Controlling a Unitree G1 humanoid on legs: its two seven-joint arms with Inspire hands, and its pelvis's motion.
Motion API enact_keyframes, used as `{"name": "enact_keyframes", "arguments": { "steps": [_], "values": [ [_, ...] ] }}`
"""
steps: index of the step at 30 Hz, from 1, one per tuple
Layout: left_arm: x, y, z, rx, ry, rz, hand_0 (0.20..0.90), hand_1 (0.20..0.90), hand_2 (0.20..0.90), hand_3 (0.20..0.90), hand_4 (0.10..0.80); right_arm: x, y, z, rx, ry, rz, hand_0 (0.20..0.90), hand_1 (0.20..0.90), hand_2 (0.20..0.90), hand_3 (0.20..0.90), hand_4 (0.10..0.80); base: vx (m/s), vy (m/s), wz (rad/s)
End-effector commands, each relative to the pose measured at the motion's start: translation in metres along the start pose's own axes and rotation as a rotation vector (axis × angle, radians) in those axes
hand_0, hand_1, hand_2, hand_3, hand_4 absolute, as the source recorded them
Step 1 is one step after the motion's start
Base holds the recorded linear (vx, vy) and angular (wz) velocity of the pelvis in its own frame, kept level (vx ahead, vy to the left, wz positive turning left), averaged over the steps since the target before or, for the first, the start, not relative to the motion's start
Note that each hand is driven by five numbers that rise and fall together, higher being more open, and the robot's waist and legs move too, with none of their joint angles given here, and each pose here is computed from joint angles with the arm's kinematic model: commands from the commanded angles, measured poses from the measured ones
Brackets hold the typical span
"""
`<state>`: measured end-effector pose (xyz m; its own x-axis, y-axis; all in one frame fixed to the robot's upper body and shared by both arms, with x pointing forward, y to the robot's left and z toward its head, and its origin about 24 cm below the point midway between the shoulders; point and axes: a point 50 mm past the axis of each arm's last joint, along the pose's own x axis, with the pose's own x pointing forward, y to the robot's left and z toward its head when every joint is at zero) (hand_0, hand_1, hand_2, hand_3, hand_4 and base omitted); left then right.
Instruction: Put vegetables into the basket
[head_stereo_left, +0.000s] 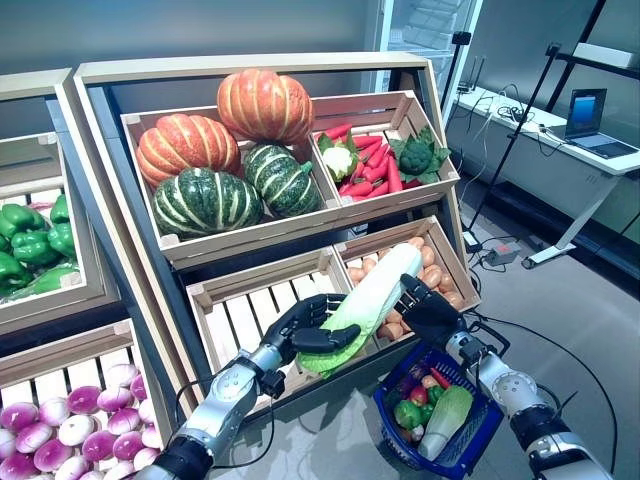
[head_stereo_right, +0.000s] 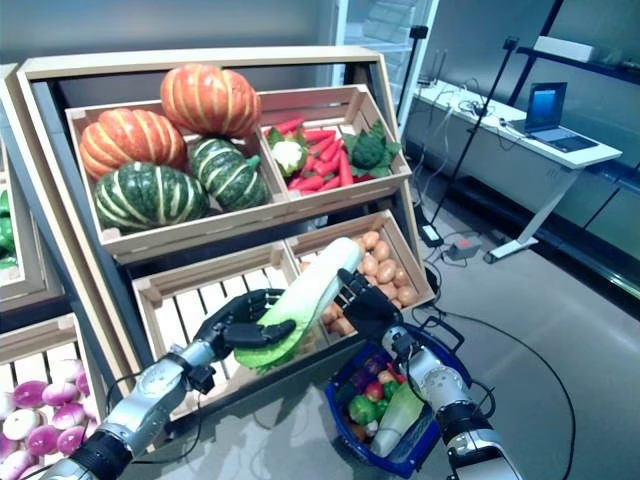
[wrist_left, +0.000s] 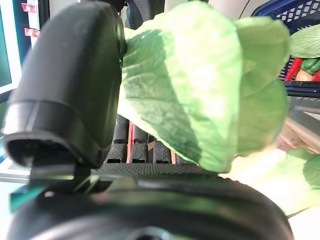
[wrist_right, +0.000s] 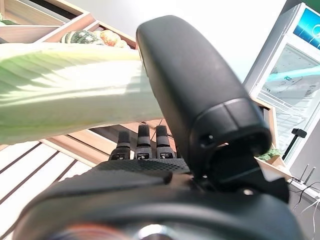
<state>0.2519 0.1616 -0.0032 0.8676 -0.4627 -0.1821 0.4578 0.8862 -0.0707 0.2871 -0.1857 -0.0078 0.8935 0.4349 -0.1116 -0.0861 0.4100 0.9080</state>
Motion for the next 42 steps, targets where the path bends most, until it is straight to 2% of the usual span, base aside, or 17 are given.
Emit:
{"name": "enact_keyframes", "arguments": {
  "steps": [1,23,24,25,33,38,42],
  "values": [
    [0.036,-0.073,0.061,0.133,-0.312,-0.427,0.3,0.3,0.3,0.3,0.4,0.062,0.098,0.032,-0.072,-0.06,0.397,0.3,0.3,0.3,0.3,0.4,0.0,0.0,0.0],
    [0.035,-0.065,0.053,0.121,-0.282,-0.352,0.3,0.3,0.3,0.3,0.4,0.056,0.083,0.041,-0.135,-0.138,0.275,0.3,0.3,0.3,0.3,0.4,0.0,0.0,0.0],
    [0.035,-0.064,0.052,0.122,-0.278,-0.339,0.378,0.378,0.378,0.378,0.452,0.054,0.081,0.041,-0.136,-0.142,0.266,0.3,0.3,0.3,0.3,0.4,0.0,0.0,0.0],
    [0.034,-0.062,0.05,0.123,-0.269,-0.327,0.9,0.9,0.9,0.9,0.8,0.052,0.077,0.041,-0.137,-0.147,0.252,0.3,0.3,0.3,0.3,0.4,0.0,0.0,0.0],
    [0.024,-0.028,0.029,0.137,-0.187,-0.128,0.9,0.9,0.9,0.9,0.8,0.02,0.041,0.049,-0.163,-0.195,0.117,0.3,0.3,0.3,0.3,0.4,-0.008,0.002,-0.02],
    [0.016,-0.002,0.031,0.179,-0.18,-0.016,0.9,0.9,0.9,0.9,0.8,-0.011,0.015,0.063,-0.196,-0.238,0.033,0.3,0.3,0.3,0.3,0.4,-0.03,-0.004,-0.14],
    [0.013,0.009,0.031,0.208,-0.17,0.02,0.9,0.9,0.9,0.9,0.8,-0.027,0.003,0.074,-0.21,-0.278,-0.027,0.3,0.3,0.3,0.3,0.4,-0.014,-0.004,-0.03]
  ]
}}
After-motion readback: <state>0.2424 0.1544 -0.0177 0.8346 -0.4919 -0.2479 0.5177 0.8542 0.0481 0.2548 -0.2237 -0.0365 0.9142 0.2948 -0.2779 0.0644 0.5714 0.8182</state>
